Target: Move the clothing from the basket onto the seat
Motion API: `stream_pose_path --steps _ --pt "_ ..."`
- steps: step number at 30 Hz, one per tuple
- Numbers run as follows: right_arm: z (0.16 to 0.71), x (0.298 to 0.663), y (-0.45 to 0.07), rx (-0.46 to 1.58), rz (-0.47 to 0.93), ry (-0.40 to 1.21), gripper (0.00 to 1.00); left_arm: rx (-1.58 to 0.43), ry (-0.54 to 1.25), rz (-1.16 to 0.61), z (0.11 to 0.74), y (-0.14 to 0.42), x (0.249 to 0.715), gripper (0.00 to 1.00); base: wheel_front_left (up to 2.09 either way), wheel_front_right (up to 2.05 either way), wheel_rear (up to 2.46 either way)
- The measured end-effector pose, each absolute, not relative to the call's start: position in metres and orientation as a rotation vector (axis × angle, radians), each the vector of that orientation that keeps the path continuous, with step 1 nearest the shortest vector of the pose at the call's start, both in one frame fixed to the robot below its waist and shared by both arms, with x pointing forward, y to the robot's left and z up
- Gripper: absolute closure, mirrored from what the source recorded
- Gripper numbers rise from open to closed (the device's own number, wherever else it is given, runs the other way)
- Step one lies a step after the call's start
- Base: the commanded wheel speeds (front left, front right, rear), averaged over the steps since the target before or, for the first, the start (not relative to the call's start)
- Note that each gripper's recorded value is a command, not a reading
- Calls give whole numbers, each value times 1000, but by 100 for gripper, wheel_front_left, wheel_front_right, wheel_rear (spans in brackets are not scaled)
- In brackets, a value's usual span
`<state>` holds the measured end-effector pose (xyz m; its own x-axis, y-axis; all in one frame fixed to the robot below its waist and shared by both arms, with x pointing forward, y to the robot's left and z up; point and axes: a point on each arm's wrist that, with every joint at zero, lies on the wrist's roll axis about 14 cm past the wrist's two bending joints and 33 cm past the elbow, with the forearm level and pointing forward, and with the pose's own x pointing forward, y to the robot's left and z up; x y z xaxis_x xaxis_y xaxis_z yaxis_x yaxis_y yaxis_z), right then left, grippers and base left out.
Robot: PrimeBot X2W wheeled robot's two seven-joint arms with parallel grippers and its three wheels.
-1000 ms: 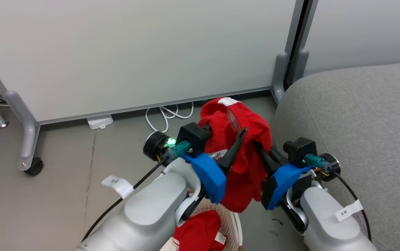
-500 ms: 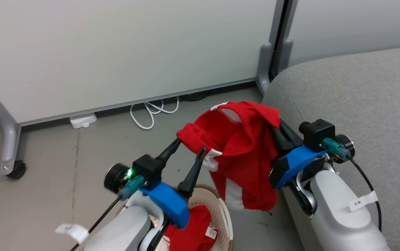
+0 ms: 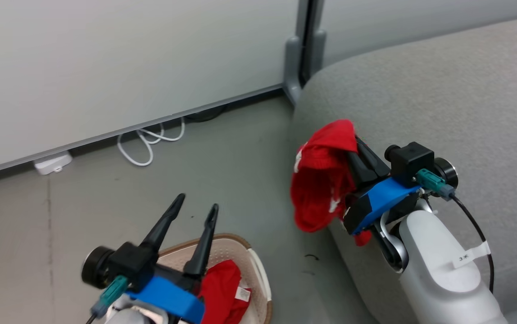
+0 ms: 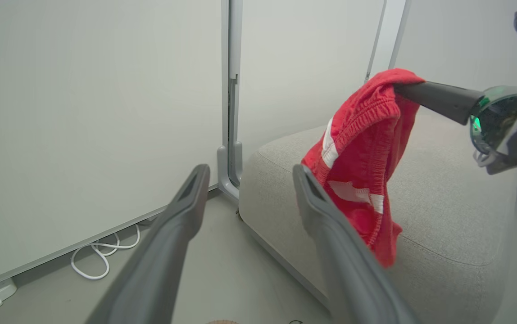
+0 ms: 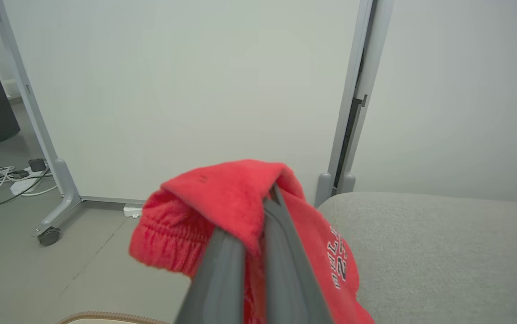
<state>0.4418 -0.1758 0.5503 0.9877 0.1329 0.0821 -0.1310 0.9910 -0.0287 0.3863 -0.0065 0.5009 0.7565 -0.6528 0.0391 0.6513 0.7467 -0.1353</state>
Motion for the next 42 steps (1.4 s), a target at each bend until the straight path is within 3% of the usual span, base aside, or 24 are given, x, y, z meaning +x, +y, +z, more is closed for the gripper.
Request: stream_pose_path --steps 29,37,42 --pt "532 369 -289 -26 -202 -41 100 -163 83 -994 461 -85 372 0 0 0 0" --pt "532 370 -294 -15 -217 -38 100 -161 83 -1009 460 -90 375 0 0 0 0" --pt "563 388 -316 -42 -259 -99 100 -167 94 -1013 454 -90 378 0 0 0 0"
